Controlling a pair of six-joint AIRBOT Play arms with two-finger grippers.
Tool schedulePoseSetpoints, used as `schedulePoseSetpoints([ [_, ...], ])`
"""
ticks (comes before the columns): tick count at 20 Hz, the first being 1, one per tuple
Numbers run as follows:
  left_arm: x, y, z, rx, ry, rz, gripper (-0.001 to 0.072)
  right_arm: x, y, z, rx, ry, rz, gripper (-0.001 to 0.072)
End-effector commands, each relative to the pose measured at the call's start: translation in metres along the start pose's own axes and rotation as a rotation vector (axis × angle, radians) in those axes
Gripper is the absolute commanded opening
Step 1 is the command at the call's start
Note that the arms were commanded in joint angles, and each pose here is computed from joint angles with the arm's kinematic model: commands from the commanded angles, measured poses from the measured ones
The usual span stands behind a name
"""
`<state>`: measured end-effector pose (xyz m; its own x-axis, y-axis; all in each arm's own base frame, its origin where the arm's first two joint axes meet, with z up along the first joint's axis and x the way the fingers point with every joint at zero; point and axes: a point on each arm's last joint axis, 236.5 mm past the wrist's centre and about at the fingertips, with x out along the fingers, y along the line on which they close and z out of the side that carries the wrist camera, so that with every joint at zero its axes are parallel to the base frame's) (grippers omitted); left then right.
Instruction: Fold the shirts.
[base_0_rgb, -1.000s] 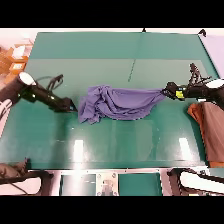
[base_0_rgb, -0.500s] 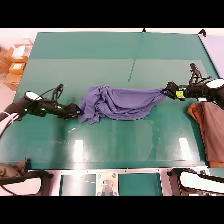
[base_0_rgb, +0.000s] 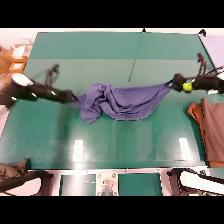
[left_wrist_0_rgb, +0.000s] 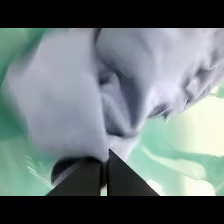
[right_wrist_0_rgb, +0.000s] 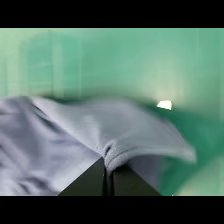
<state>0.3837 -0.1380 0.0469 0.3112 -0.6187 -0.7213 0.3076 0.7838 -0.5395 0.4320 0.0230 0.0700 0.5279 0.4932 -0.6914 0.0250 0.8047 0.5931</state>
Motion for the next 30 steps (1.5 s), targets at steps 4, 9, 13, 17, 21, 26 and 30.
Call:
schedulePoseSetpoints([
  [4,-0.227,-0.122,0.091,0.393,-0.462,0.210,0.0029,-0.171,0.139,0.066,-0.348,-0.329,0.046,0.0017],
  [9,-0.368,-0.235,0.081,0.649,-0.819,0.305,0.0029,-0.297,0.228,0.045,-0.568,-0.640,0.018,0.0017],
  [13,-0.396,-0.239,0.066,0.651,-0.843,0.398,0.0029,-0.342,0.253,0.026,-0.634,-0.789,-0.026,0.0017],
  [17,-0.342,-0.183,0.071,0.536,-0.665,0.400,0.0030,-0.311,0.225,0.044,-0.568,-0.716,-0.031,0.0017],
  [21,-0.242,-0.103,0.070,0.389,-0.464,0.341,0.0029,-0.210,0.147,0.067,-0.387,-0.494,-0.024,0.0017],
  [26,-0.073,0.002,0.041,0.165,-0.207,0.164,0.0030,-0.018,0.032,0.034,-0.114,-0.117,-0.023,0.0018],
  [30,0.020,0.070,0.004,-0.009,-0.008,0.110,0.0030,0.099,-0.039,-0.023,0.047,0.135,-0.060,0.0017],
])
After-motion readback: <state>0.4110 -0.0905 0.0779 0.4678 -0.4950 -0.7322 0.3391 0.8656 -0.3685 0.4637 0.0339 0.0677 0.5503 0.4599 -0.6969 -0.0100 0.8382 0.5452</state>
